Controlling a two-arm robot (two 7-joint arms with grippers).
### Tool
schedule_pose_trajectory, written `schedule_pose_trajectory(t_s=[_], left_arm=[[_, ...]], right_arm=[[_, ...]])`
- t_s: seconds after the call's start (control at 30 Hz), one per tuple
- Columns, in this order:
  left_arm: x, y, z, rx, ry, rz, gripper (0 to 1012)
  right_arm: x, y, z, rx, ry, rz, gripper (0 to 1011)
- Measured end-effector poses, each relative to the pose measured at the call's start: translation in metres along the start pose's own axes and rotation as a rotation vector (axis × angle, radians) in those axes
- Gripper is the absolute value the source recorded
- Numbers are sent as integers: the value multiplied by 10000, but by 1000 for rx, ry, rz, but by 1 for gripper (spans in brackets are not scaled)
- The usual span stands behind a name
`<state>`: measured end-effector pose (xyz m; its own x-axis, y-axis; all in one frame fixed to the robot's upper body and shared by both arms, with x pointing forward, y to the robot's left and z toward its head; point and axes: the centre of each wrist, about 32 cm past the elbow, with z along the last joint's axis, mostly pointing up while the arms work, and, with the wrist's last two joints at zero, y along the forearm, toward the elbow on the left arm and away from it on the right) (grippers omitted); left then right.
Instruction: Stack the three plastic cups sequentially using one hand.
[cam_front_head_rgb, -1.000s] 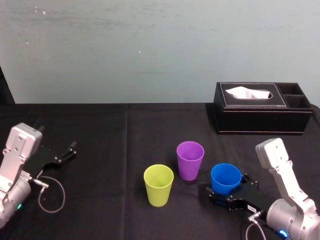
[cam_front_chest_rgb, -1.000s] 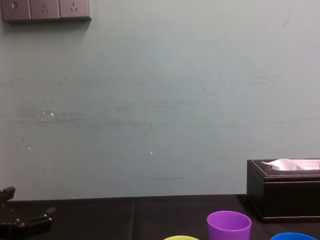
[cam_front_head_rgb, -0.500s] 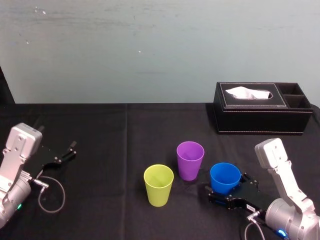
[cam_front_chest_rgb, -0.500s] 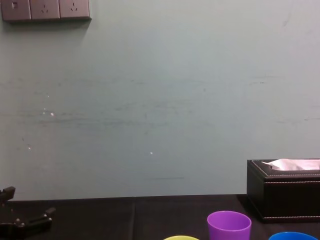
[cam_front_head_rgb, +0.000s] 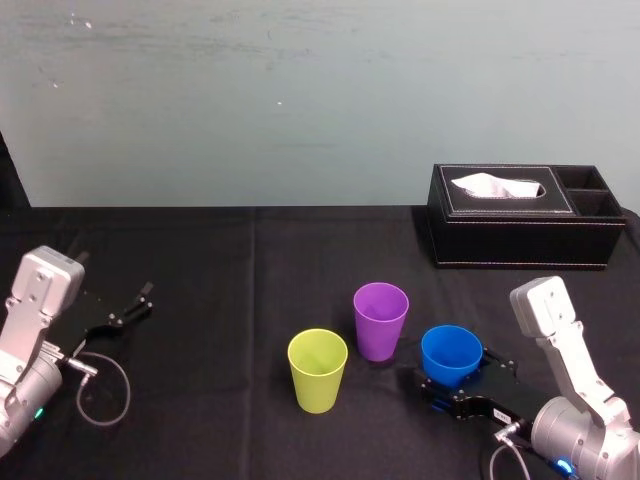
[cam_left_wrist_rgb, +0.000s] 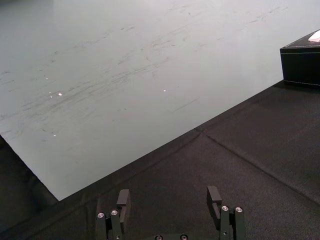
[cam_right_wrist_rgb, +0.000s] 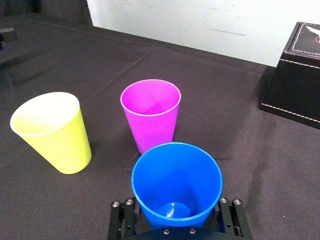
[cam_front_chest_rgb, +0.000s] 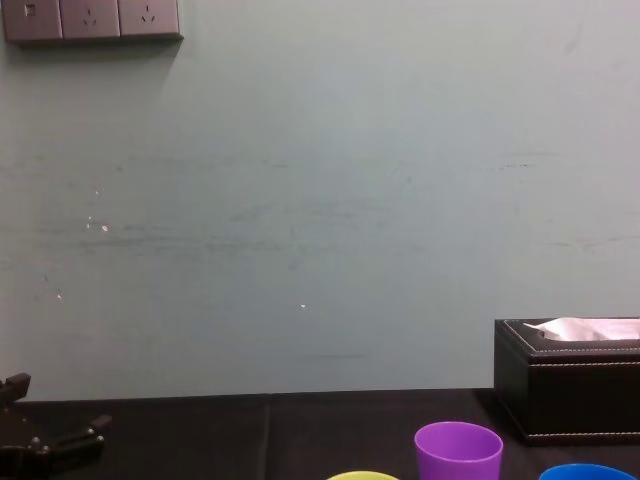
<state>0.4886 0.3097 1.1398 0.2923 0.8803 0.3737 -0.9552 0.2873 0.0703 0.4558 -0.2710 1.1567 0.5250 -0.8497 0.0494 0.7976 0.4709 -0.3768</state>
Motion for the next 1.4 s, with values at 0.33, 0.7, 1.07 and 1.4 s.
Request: schedule_pose_trajectory(t_s=[0.33, 0.7, 1.07, 1.4], left_arm=[[0, 0, 0, 0, 0, 0, 1000], [0, 0, 0, 0, 0, 0, 1000], [0, 0, 0, 0, 0, 0, 1000], [0, 0, 0, 0, 0, 0, 1000]], right_arm=[[-4, -14, 15, 6, -2, -2, 720], [30, -73, 241, 71, -23, -27, 720], [120, 28, 678, 118, -48, -5, 720], [200, 300, 922, 124, -4, 42, 720]])
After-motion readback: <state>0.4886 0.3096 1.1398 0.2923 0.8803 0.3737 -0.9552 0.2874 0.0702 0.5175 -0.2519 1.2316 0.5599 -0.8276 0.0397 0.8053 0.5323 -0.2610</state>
